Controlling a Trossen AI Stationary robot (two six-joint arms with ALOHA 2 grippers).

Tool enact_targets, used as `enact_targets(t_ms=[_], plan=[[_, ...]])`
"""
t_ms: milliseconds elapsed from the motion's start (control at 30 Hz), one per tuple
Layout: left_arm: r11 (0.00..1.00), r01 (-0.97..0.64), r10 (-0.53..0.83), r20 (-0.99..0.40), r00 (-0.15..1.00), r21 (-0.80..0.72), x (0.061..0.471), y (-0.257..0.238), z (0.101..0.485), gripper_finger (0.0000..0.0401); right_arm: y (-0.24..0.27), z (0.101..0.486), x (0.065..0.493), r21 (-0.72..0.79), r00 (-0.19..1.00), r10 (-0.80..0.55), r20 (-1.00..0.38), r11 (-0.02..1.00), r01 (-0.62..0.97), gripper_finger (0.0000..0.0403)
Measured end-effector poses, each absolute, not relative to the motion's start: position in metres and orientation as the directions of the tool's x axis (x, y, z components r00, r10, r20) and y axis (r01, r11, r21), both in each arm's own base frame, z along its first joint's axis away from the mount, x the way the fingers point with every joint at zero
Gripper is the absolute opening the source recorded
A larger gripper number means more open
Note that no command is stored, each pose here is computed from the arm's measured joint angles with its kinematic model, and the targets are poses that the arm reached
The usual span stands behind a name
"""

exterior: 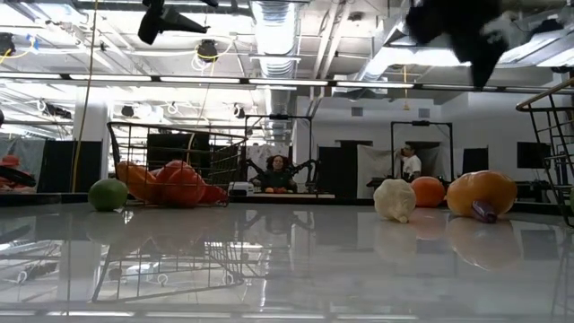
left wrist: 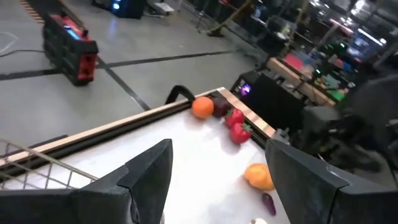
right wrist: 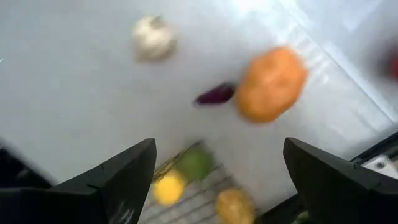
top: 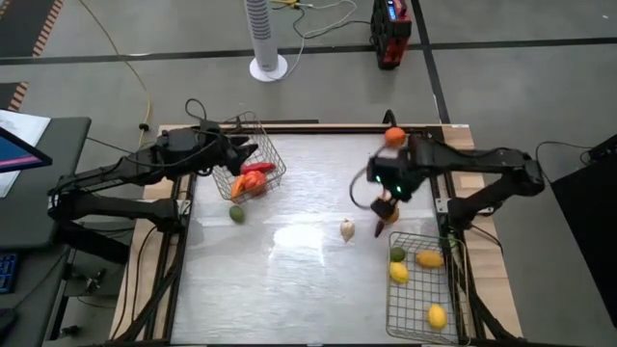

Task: Sort produce into baskets
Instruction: Put the potato into the top wire basket

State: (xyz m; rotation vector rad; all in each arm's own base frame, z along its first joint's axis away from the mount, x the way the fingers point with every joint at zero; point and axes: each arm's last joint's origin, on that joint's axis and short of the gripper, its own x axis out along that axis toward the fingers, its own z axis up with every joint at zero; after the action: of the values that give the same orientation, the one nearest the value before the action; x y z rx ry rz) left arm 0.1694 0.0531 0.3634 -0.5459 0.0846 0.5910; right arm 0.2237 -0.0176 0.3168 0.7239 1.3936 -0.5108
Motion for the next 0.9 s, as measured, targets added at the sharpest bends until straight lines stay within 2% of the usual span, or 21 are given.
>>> enact_targets(t_ms=[167, 333, 500, 700, 900], plan=[[0.643, -0.559, 0.535, -0.214, 0.817, -0.524, 0.169, 0.054, 0.365, 0.0245, -0.050, 0.284, 0.222, 0.118, 0.082, 0.085, -0.993, 0.709, 0.695, 0.0376], [0.644, -0.492, 0.462, -0.215, 0.861, -0.586, 0.170, 0.051, 0.365, 0.0245, -0.067, 0.256, 0.218, 0.123, 0.096, 0.077, -0.992, 0.696, 0.708, 0.0376], [0.653, -0.466, 0.434, -0.210, 0.876, -0.596, 0.171, 0.048, 0.366, 0.0245, -0.069, 0.235, 0.210, 0.109, 0.058, 0.096, -0.994, 0.692, 0.714, 0.0376], [0.800, -0.274, 0.295, -0.047, 0.954, -0.533, 0.176, 0.038, 0.382, 0.0245, -0.065, 0.215, 0.205, 0.128, 0.039, 0.142, -0.989, 0.700, 0.702, 0.0376], [0.815, -0.287, 0.358, 0.047, 0.933, -0.504, 0.183, 0.036, 0.389, 0.0245, -0.059, 0.197, 0.205, 0.149, 0.064, 0.146, -0.987, 0.703, 0.695, 0.0376]])
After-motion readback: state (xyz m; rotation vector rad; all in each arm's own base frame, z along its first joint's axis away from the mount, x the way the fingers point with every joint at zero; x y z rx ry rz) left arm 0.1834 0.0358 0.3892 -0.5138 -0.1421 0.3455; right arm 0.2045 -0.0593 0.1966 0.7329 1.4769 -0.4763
